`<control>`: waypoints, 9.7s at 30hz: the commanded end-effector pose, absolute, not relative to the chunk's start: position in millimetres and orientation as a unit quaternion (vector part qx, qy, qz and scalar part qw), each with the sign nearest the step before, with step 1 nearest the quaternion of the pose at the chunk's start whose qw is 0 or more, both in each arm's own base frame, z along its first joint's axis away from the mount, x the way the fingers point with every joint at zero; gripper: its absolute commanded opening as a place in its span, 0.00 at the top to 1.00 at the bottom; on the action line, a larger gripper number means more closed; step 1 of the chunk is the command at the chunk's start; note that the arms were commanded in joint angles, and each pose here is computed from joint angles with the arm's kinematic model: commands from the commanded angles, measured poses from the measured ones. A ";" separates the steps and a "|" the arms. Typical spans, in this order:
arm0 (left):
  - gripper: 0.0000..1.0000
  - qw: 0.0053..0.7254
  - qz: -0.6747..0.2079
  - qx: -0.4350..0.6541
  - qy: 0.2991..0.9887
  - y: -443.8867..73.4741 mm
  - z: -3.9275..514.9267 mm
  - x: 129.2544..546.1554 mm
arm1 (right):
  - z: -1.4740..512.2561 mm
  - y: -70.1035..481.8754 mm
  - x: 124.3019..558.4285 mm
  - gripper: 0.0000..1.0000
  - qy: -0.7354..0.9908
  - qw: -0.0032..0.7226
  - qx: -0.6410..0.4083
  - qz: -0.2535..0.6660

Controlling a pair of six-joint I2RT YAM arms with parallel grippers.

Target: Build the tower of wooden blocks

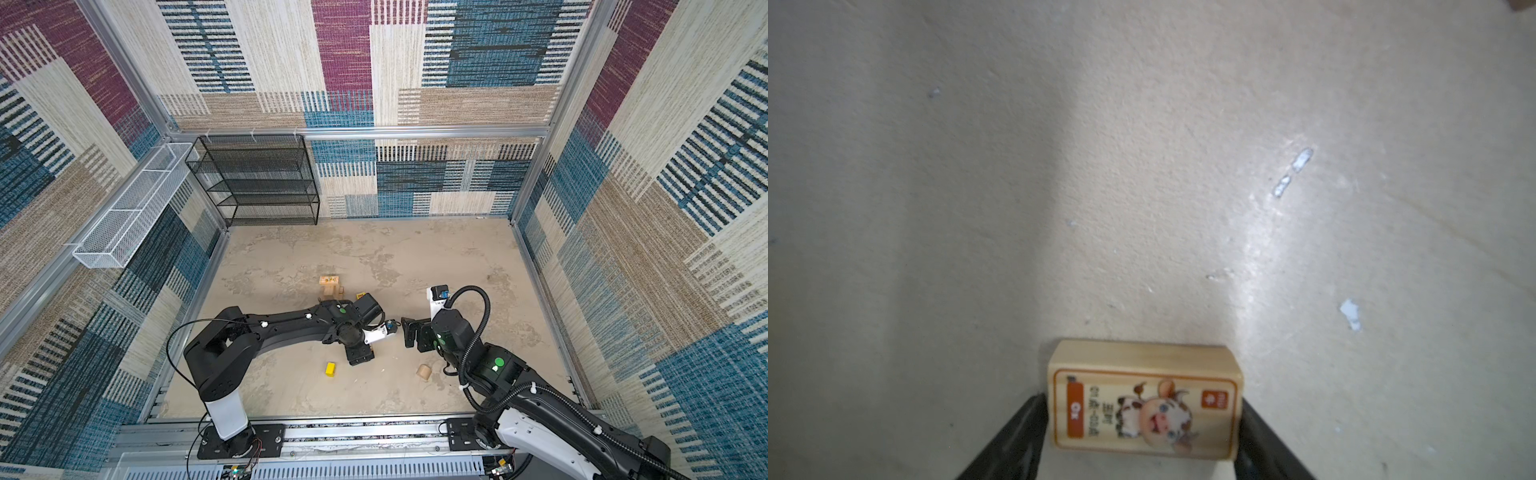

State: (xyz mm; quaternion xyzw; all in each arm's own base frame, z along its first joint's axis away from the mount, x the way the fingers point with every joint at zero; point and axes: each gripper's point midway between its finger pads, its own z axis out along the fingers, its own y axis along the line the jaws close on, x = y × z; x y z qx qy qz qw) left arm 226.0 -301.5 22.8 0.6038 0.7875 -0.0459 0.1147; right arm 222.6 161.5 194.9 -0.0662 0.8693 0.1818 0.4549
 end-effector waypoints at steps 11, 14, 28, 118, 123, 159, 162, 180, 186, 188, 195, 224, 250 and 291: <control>0.24 0.116 -0.057 0.591 0.796 -305.4 31.4 225.0 | 195.6 161.5 224.9 0.00 0.868 0.459 -0.066 0.178; 0.25 0.115 -0.062 0.591 0.796 -306.3 32.8 223.6 | 196.2 161.8 225.0 0.00 0.868 0.459 -0.067 0.178; 0.34 0.108 -0.059 0.594 0.795 -306.5 30.8 224.0 | 192.7 162.8 225.6 0.00 0.870 0.456 -0.070 0.175; 1.00 0.205 -0.007 0.010 0.979 -184.8 123.5 377.9 | 208.5 206.3 283.9 0.00 0.848 0.491 -0.147 0.137; 1.00 0.198 -0.007 0.006 0.980 -186.1 115.5 381.2 | 208.5 202.0 283.7 0.00 0.847 0.492 -0.146 0.134; 0.91 0.168 -0.019 0.004 0.986 -186.2 95.7 387.0 | 204.5 192.3 280.7 0.00 0.850 0.489 -0.150 0.130; 0.89 0.169 -0.017 0.005 0.986 -185.3 96.6 387.6 | 204.7 191.7 280.5 0.00 0.850 0.489 -0.150 0.131; 0.70 0.169 -0.005 0.005 0.986 -181.7 99.7 389.2 | 203.7 191.4 279.2 0.00 0.850 0.487 -0.152 0.133; 0.57 0.173 -0.004 0.001 0.985 -180.9 102.4 389.9 | 202.2 191.5 278.4 0.00 0.850 0.485 -0.154 0.133; 0.56 0.172 -0.004 0.002 0.985 -181.4 101.7 389.8 | 203.0 191.9 278.3 0.00 0.850 0.486 -0.155 0.134; 0.54 0.170 -0.004 0.002 0.985 -181.7 100.1 389.8 | 203.2 191.2 277.2 0.00 0.850 0.486 -0.155 0.135; 0.36 0.164 -0.013 -0.003 0.986 -185.9 96.9 390.7 | 201.9 186.9 272.2 0.00 0.849 0.486 -0.155 0.137; 0.15 0.180 -0.021 -0.013 0.983 -182.7 113.5 386.5 | 208.3 189.9 271.5 0.00 0.845 0.488 -0.161 0.146; 1.00 0.175 -0.200 -0.059 0.962 -112.0 115.1 421.3 | 112.0 375.0 358.3 1.00 0.868 0.287 -0.185 0.361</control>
